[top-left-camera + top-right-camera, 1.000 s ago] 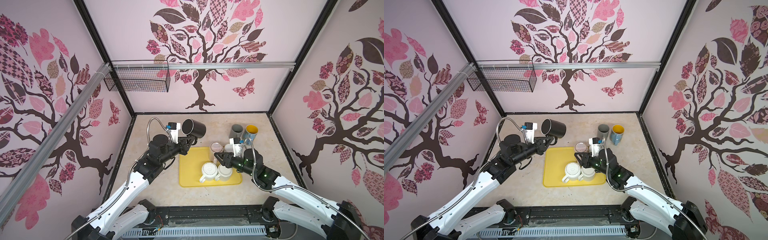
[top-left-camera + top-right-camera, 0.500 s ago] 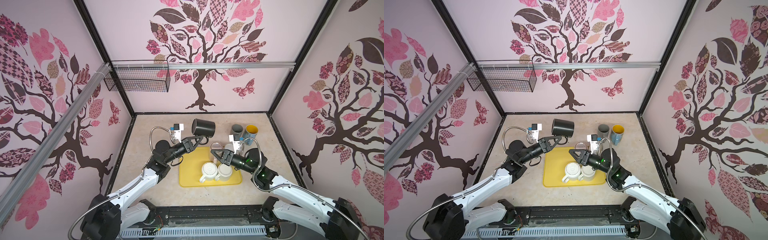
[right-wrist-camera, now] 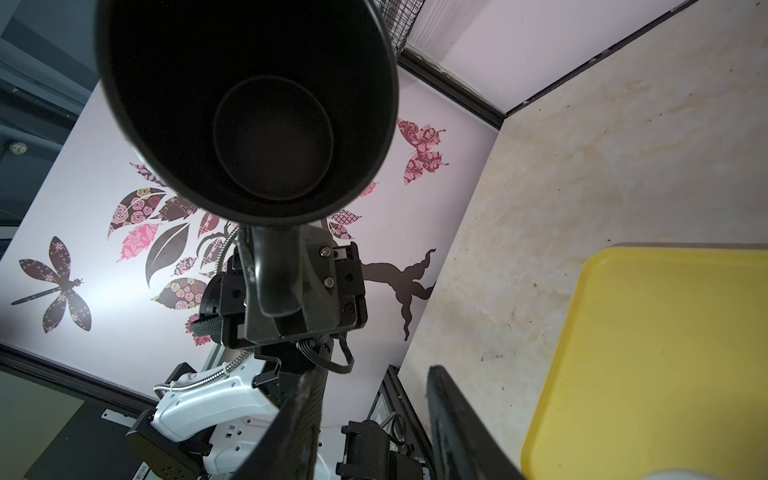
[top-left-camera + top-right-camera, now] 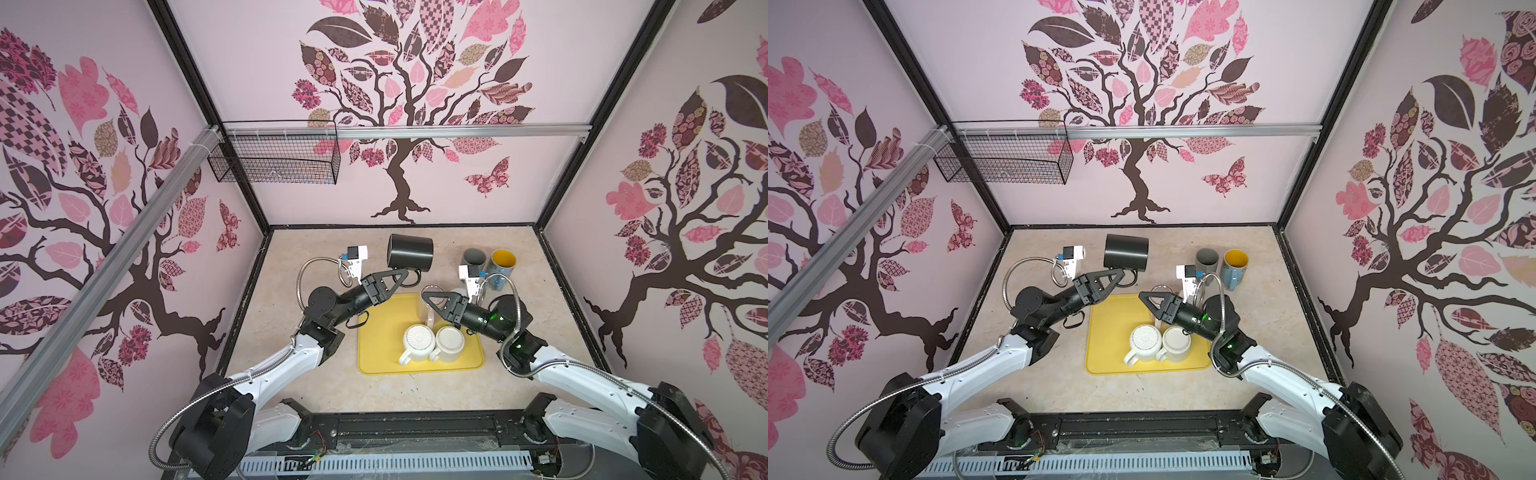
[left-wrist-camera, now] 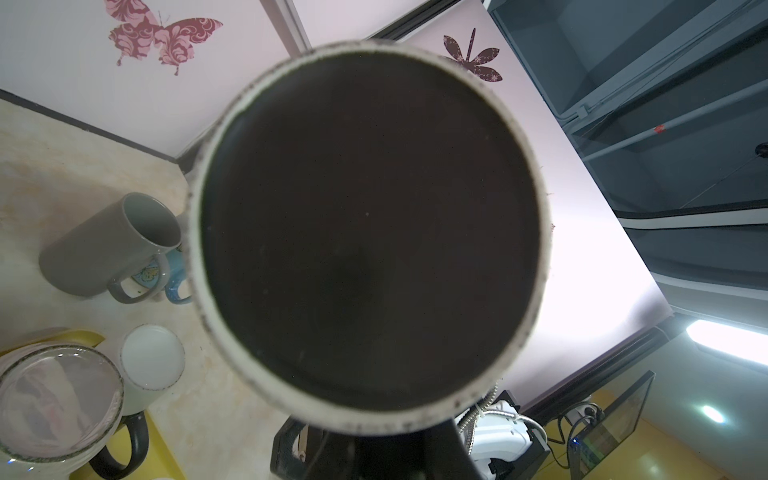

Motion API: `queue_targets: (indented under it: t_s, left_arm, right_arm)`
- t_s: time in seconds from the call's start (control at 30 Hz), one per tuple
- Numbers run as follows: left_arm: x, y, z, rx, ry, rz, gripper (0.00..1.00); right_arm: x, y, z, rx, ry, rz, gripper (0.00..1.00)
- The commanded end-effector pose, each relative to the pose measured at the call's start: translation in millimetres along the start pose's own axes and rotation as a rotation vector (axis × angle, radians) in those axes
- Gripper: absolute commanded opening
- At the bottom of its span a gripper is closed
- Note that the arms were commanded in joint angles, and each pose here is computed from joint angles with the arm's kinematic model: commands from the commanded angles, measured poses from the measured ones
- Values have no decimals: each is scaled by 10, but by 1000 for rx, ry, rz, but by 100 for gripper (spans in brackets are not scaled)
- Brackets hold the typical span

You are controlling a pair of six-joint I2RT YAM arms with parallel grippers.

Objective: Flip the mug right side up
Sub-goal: 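Close the right gripper on the black mug held by the left gripper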

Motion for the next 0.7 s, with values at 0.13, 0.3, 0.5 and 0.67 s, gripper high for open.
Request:
queue_targets:
  t_s: [0.13,0.3,0.5,0.67]
  left_arm:
    - [-182,-30,-75,-2,-120,82,0]
    - [-155,-46,-73,10,-132,69,0]
    - [-164,-88,-62,25,-139,72,0]
    - [-170,-133,-63,31,-143,76,0]
  right_arm:
    - [233,209,104,-61,146,-13,45]
    - [264,280,146,-86,152,-28,45]
    - [299,363,222,-109,166,-26,41]
    - [301,421,282,-128,166,-17,39]
Point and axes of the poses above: each gripper's point midway between its finger pads, its own z axis out along the fingers, its own x axis along the line the jaws close on, y = z × x, the point moved 8 cm from there along -z, back along the fingers, and after that the axes turned 13 degrees about -z, right-handed, at the moved point
